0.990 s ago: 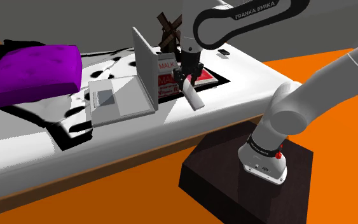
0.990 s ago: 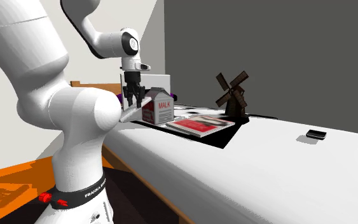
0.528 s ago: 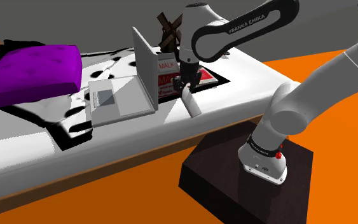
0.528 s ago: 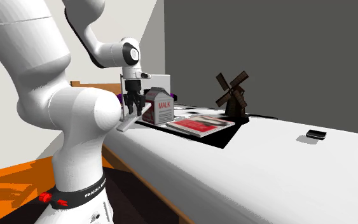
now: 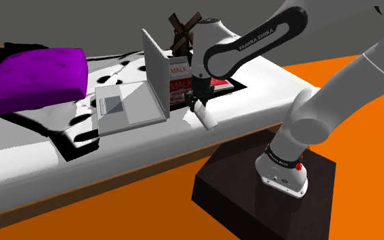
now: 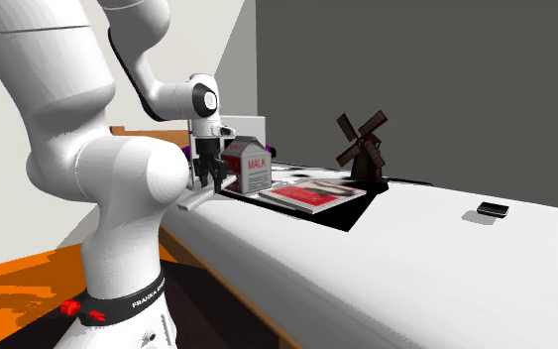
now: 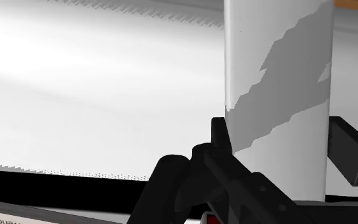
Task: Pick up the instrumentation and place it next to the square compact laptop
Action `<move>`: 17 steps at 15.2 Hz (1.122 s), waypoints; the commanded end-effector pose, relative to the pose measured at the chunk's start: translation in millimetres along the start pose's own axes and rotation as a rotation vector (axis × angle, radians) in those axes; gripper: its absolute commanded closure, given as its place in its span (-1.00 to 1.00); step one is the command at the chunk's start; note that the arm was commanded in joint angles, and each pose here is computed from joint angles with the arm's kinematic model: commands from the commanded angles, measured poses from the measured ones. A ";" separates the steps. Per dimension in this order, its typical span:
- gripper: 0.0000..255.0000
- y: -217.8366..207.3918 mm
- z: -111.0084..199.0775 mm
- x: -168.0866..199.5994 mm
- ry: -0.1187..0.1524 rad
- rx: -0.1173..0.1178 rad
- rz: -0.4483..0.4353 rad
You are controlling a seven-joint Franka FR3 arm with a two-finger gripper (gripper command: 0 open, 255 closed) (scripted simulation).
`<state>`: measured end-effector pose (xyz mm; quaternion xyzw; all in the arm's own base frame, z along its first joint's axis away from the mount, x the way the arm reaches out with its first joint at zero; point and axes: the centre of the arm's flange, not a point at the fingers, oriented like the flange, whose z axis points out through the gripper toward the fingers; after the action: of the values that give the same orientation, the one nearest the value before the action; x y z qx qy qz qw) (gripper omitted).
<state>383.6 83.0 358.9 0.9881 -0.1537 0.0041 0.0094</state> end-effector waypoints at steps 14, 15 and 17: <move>-1.00 1.1 15.3 -0.7 -0.002 -0.001 0.001; -1.00 1.1 15.3 -0.7 -0.002 -0.001 0.001; -1.00 1.1 -11.1 -0.7 -0.002 -0.001 0.001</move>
<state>384.7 82.3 360.4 0.9880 -0.1540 0.0037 0.0094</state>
